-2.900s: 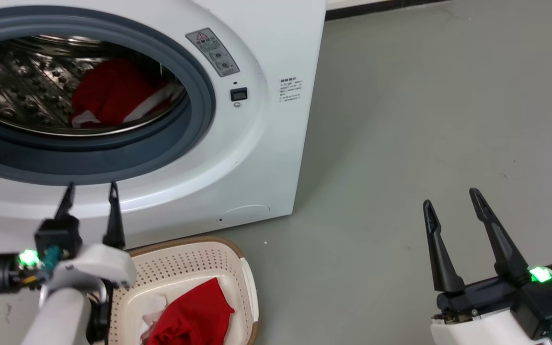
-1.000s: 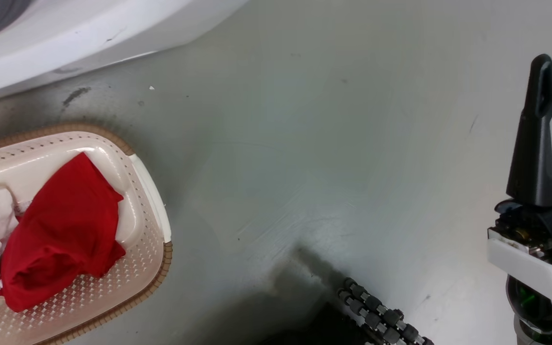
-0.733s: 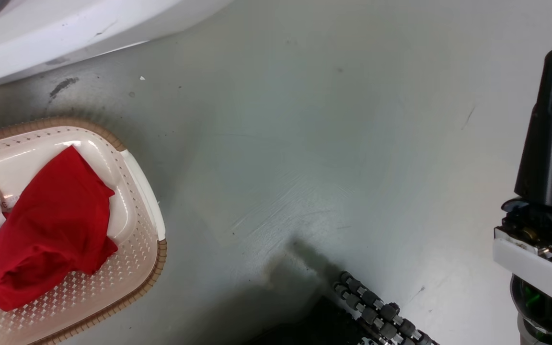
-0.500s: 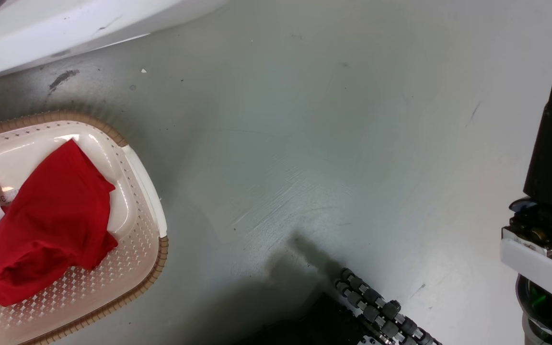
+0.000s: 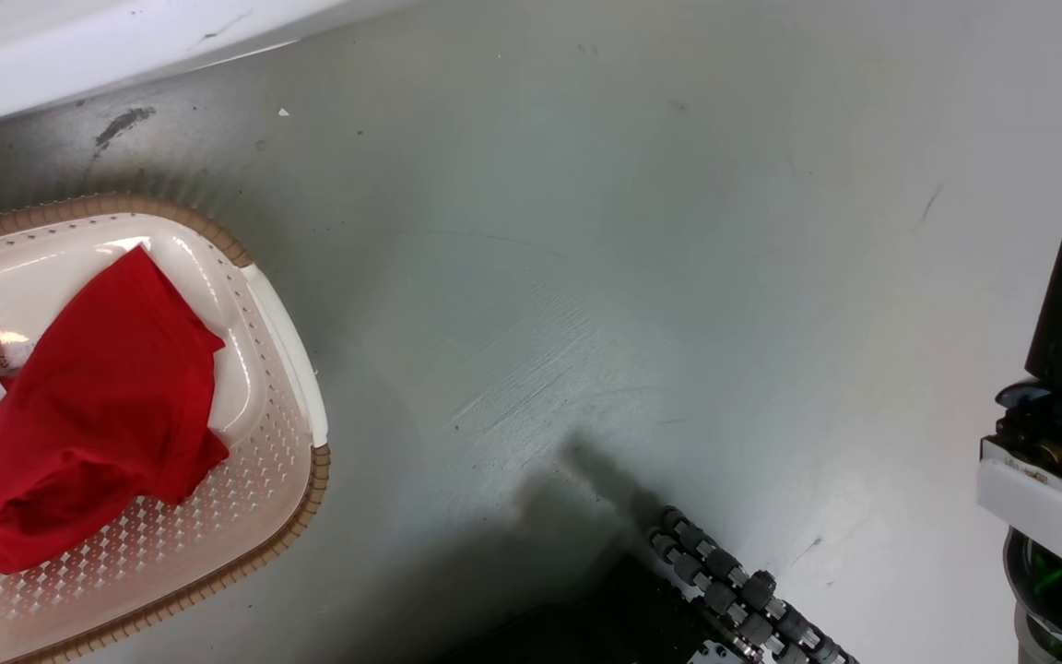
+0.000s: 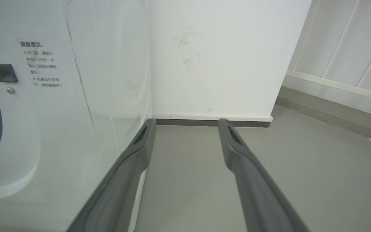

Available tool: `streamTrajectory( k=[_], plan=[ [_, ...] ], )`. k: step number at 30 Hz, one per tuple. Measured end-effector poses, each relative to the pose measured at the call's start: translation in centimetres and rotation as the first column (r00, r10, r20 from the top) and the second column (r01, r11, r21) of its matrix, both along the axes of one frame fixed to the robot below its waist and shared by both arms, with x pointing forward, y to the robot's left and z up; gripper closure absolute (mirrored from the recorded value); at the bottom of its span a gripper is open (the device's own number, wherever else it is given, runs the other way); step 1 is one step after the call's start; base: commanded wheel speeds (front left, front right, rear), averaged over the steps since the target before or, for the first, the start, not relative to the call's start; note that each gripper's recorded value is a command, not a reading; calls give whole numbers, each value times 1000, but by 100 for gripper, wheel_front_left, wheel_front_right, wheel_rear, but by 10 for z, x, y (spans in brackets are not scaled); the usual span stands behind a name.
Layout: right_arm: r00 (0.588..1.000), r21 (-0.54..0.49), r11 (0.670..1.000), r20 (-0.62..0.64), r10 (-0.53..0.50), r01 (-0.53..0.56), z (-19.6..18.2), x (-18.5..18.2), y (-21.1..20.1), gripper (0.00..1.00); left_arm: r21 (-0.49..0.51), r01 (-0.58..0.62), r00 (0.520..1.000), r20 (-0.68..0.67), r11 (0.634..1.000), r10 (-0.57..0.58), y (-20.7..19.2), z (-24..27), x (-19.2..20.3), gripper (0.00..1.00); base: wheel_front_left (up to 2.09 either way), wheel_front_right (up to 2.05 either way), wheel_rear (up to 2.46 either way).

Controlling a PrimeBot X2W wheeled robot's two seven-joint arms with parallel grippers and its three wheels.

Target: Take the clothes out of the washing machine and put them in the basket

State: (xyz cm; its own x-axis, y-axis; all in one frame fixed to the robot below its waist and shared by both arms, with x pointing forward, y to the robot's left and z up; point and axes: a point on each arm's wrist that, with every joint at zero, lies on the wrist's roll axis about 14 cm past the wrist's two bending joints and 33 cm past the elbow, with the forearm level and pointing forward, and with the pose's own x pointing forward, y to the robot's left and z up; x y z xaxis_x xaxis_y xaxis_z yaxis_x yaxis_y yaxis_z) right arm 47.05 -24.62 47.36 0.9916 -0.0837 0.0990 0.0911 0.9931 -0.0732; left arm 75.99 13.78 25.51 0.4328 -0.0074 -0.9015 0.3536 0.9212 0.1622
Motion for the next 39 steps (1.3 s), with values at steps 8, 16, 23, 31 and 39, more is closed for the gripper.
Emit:
streamTrajectory(
  k=[8,16,23,31,39],
  plan=[
    [1000,1,1000,-1,-2,2,0,0,-1,0,-24,10,999,35,1000,-9,-6,1,5,100,0,0,0],
    [1000,1,1000,30,4,-4,15,-3,1,0,-58,24,989,144,998,-15,-12,26,20,100,0,0,0],
    [998,-9,1000,70,6,-6,34,-8,2,0,-119,77,963,267,990,-43,-31,50,22,100,0,0,0],
    [992,-13,1000,126,28,-26,56,-13,9,0,-162,122,915,401,979,-48,-36,76,11,100,0,0,0],
    [982,-23,999,182,45,-42,82,-25,17,0,-221,142,862,506,965,-11,-33,99,-17,100,0,0,0]
  ],
)
